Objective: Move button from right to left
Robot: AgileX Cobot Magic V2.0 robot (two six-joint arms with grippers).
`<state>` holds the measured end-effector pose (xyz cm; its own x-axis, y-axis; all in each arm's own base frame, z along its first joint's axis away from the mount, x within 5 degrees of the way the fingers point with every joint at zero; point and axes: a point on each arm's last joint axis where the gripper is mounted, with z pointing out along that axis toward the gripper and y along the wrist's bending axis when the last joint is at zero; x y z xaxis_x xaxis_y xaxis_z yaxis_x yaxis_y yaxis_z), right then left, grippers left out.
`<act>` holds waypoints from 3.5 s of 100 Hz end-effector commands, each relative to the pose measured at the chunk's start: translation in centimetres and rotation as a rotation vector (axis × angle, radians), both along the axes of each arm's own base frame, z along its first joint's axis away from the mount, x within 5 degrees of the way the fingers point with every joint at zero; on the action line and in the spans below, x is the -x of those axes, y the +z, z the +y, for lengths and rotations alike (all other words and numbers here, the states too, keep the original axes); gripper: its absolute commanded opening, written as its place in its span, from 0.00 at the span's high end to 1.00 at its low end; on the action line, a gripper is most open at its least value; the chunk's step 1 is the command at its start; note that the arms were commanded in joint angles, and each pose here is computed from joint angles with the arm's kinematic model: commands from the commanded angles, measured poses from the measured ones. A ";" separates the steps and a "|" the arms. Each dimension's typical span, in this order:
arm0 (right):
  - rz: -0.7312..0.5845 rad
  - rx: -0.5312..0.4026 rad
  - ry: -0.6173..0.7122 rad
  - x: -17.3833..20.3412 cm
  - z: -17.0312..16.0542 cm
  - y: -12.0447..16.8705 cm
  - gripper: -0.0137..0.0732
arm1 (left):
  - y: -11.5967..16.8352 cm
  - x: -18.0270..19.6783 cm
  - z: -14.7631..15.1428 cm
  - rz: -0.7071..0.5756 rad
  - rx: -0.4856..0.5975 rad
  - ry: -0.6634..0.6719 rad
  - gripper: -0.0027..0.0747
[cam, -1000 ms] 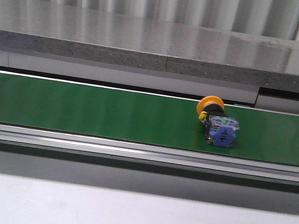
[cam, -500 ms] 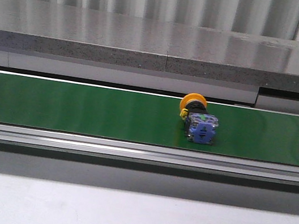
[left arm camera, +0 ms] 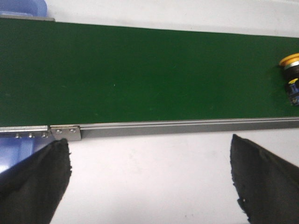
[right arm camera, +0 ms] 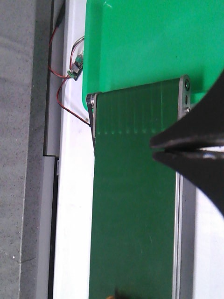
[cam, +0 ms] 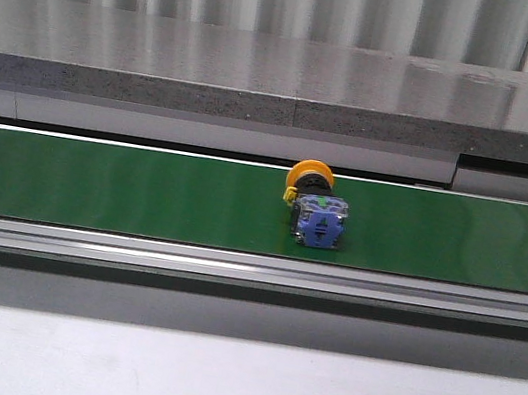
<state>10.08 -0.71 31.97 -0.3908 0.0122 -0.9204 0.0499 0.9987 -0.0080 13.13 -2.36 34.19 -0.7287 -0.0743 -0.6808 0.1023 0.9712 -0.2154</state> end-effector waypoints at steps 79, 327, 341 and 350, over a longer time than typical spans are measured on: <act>-0.077 0.015 -0.005 -0.2 -0.1 1.3 0.92 | -1.6 -9.8 -14.7 0.040 -0.045 -0.316 0.16; -0.075 0.015 -0.005 -0.2 -0.1 1.2 0.92 | -0.9 -11.2 6.7 0.116 -0.472 0.205 0.99; -0.075 0.015 -0.005 -0.2 -0.1 1.2 0.92 | -2.1 -11.8 9.3 0.165 -0.452 0.263 0.99; -0.075 0.015 -0.005 -0.2 -0.1 1.2 0.92 | -2.6 -12.3 10.2 0.169 -0.456 0.288 0.99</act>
